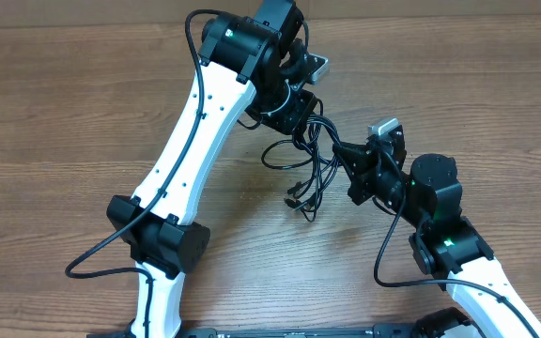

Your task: Untangle cables

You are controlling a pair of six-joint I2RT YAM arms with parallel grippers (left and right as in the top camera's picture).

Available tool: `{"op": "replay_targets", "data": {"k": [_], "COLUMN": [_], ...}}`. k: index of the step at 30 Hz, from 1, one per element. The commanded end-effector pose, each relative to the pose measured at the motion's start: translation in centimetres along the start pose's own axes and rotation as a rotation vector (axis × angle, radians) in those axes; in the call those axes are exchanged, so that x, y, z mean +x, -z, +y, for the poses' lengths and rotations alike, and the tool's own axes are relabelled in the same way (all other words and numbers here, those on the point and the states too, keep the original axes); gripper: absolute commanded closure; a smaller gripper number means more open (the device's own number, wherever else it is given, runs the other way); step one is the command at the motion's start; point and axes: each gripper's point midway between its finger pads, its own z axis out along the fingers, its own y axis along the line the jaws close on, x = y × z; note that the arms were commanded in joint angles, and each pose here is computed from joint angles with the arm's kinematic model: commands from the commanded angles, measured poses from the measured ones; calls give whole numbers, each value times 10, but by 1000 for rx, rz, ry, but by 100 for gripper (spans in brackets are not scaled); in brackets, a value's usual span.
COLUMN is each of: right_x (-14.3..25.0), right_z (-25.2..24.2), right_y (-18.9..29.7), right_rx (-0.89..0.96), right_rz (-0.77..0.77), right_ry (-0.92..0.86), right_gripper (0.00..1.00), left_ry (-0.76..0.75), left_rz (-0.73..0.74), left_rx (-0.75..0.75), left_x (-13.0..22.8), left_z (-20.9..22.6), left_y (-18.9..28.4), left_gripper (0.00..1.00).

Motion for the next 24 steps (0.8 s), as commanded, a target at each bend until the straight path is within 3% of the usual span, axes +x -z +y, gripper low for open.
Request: {"op": "replay_targets", "data": {"k": [1,9,13,24], "right_x": [-9,-5,-3,0], "right_z": [3,37,54,73], "right_y": [0,4,8,16], "right_rx": [-9,-211,-308,-432], "right_rz": [-17,8,19,34], "right_ry": [12,14,15,16], "right_gripper": [96,96,96,96], "left_ry": [-30,-29,80,94], "left_rz": [-24,-54,-94,-137], "left_rx": [-8,-126,-282,-304], "left_x": [-2,-11,-17,-27], "left_z": [-2,18,45,49], "left_y": [7,9,15,17], "left_gripper": [96,96,96,94]}}
